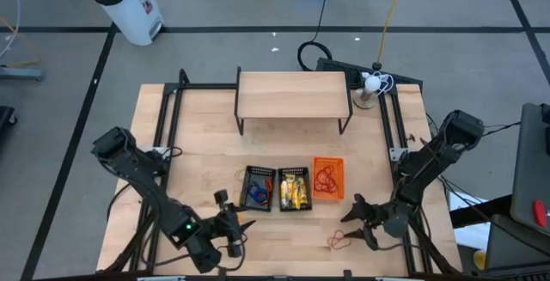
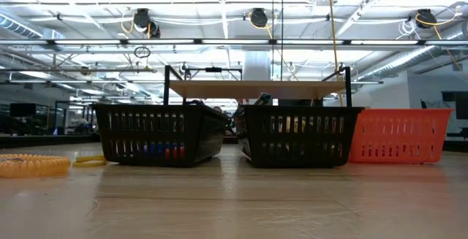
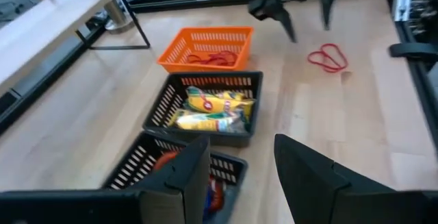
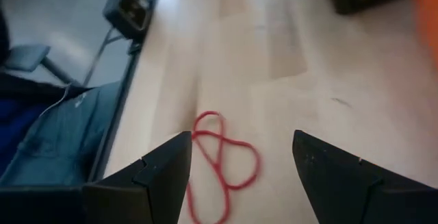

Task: Pick & Place Office Desk Supplies
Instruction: Put the rubber band into the orange basket

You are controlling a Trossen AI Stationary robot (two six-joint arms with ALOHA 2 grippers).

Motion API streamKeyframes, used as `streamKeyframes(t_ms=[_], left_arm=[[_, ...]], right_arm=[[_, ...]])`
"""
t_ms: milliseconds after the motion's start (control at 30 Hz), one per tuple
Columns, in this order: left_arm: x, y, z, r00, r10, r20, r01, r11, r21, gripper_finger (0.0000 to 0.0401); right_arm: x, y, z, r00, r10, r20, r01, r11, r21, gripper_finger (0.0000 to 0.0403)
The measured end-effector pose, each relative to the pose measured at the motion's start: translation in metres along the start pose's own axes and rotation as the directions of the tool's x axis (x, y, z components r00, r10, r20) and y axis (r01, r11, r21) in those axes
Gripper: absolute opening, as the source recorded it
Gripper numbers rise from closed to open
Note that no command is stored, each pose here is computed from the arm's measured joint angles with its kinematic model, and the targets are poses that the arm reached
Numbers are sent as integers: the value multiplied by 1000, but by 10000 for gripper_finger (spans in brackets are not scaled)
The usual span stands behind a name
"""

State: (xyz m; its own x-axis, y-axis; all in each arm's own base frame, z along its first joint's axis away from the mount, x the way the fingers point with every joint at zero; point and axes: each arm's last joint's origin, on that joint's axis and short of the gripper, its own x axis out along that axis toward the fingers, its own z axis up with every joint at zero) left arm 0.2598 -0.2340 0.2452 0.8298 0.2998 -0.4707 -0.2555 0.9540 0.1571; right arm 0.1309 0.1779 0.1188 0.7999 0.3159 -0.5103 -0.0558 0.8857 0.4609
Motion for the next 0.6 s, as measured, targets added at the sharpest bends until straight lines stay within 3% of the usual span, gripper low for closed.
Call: streamKeyframes(t_ms=[133, 333, 600], left_arm=[[6, 5, 3, 1000, 20, -5, -20, 1000, 16, 166], [16, 10, 5, 999, 8, -41, -8, 1000, -5, 166], [22, 13, 7, 995, -38, -87, 25, 990, -139, 166]], right_arm=[[9, 3, -5, 999, 54, -2, -54, 998, -21, 242], [13, 0, -11, 999, 30, -23, -32, 997, -63, 242], [13, -3, -14, 998, 9, -64, -16, 995, -99, 242]])
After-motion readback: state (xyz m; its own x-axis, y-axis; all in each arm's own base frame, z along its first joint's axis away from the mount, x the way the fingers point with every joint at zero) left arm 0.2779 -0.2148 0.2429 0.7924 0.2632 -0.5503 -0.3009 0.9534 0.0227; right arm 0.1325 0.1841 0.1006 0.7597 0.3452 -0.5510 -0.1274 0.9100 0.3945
